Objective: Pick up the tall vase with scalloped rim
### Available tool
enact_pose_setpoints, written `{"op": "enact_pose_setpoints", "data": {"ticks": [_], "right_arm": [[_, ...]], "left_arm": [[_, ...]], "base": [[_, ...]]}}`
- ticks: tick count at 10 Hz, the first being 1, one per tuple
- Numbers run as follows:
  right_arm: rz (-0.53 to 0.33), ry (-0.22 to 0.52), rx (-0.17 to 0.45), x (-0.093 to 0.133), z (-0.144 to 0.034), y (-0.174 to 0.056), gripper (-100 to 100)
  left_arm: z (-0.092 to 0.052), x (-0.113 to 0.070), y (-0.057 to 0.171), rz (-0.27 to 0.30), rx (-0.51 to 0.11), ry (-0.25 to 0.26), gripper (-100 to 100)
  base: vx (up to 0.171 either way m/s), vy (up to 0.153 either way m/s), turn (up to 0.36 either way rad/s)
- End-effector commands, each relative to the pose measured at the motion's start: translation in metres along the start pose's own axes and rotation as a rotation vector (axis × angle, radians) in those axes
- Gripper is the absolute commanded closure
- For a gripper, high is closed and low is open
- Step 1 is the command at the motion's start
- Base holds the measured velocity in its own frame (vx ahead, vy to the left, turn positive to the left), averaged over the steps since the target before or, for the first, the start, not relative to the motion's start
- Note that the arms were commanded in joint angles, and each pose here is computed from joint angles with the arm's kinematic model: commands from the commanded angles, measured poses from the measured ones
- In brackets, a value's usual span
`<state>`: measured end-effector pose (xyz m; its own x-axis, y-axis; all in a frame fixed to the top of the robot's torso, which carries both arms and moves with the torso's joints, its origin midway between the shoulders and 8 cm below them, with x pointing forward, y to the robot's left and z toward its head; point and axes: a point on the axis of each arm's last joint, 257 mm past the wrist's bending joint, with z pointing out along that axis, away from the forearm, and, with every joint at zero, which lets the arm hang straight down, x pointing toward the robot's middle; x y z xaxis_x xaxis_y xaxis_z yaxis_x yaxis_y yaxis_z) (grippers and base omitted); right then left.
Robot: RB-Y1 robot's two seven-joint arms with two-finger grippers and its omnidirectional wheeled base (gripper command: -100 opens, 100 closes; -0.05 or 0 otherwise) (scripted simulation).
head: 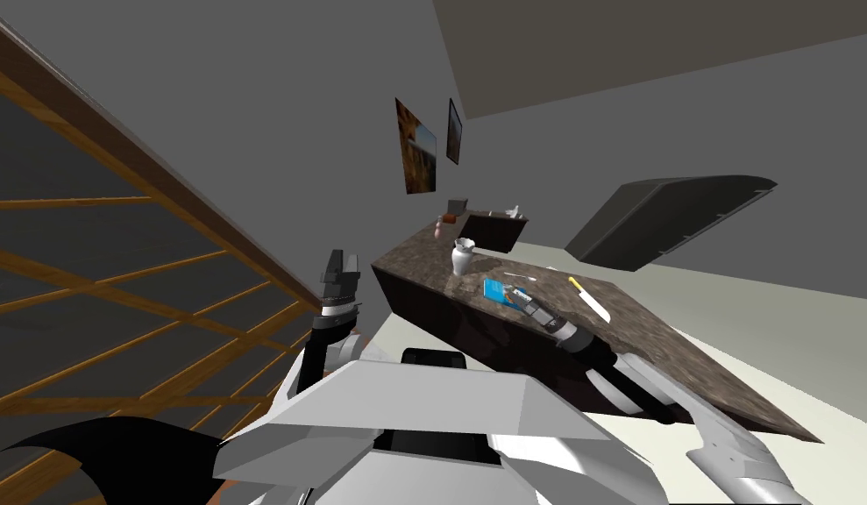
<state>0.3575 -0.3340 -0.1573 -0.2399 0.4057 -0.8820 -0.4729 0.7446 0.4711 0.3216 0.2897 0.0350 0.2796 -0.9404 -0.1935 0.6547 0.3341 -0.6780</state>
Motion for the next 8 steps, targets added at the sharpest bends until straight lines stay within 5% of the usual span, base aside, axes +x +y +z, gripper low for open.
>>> {"op": "enact_pose_setpoints", "data": {"ticks": [1,8], "right_arm": [[-0.053,0.068,0.024,0.007,-0.011,-0.017,-100],[-0.239,0.281,0.070,0.001,-0.038,-0.059,-100]], "left_arm": [[0.000,0.000,0.000,0.000,0.000,0.000,0],[0.000,0.000,0.000,0.000,0.000,0.000,0]], "base": [[0.017,0.067,0.026],[0.020,0.057,0.022]]}}
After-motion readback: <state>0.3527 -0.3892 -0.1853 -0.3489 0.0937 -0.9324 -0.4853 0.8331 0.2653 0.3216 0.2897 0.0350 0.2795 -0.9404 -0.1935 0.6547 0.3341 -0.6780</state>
